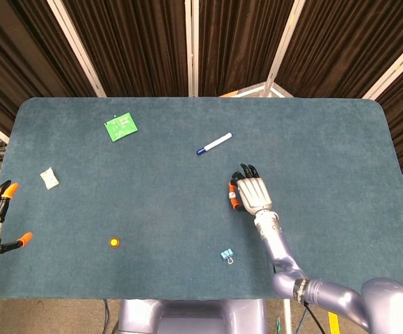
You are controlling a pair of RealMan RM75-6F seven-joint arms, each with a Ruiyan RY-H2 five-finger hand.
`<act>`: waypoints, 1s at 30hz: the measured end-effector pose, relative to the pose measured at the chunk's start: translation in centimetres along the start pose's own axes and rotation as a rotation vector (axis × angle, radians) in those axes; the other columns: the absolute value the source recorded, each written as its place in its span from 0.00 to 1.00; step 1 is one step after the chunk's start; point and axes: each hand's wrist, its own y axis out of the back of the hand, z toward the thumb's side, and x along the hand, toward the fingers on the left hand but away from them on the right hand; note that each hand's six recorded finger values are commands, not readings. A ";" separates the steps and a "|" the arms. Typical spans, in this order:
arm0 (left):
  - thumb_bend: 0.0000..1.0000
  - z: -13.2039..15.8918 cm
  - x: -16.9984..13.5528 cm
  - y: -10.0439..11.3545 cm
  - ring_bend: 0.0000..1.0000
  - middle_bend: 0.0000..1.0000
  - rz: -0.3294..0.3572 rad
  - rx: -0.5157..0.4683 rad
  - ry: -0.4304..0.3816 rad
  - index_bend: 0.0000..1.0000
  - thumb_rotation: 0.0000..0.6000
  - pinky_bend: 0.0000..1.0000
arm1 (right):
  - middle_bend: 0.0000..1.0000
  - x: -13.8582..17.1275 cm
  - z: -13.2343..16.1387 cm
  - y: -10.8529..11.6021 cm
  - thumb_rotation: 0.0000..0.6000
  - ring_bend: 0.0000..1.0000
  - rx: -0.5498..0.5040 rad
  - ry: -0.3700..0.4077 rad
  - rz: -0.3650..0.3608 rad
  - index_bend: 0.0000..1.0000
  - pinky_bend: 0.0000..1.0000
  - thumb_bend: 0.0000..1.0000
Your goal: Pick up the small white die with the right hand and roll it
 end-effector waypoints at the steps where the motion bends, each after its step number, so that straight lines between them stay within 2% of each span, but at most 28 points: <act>1: 0.00 0.0 0.0 0.0 0.00 0.00 0.001 0.000 0.000 0.00 1.00 0.00 | 0.26 0.2 0.1 0.5 1.00 0.00 0.001 0.006 -0.012 0.58 0.00 0.38; 8: 0.00 0.4 -0.2 0.4 0.00 0.00 0.013 -0.003 -0.011 0.00 1.00 0.00 | 0.26 2.3 -0.3 5.1 1.00 0.00 0.014 0.023 -0.101 0.56 0.00 0.38; 15: 0.00 1.2 -0.4 0.6 0.00 0.00 0.024 -0.002 -0.035 0.00 1.00 0.00 | 0.24 5.0 -2.4 8.7 1.00 0.00 0.035 -0.017 -0.156 0.55 0.00 0.37; 19: 0.00 1.7 -0.5 0.8 0.00 0.00 0.030 -0.005 -0.049 0.00 1.00 0.00 | 0.22 5.9 -3.0 9.3 1.00 0.00 0.045 -0.031 -0.162 0.52 0.00 0.36; 26: 0.00 2.1 -0.4 1.0 0.00 0.00 0.035 -0.009 -0.064 0.00 1.00 0.00 | 0.15 6.7 -3.5 9.7 1.00 0.00 0.061 -0.050 -0.162 0.36 0.00 0.33; 30: 0.00 2.2 -0.4 1.0 0.00 0.00 0.035 -0.008 -0.068 0.00 1.00 0.00 | 0.14 7.1 -3.9 9.9 1.00 0.00 0.061 -0.061 -0.165 0.35 0.00 0.33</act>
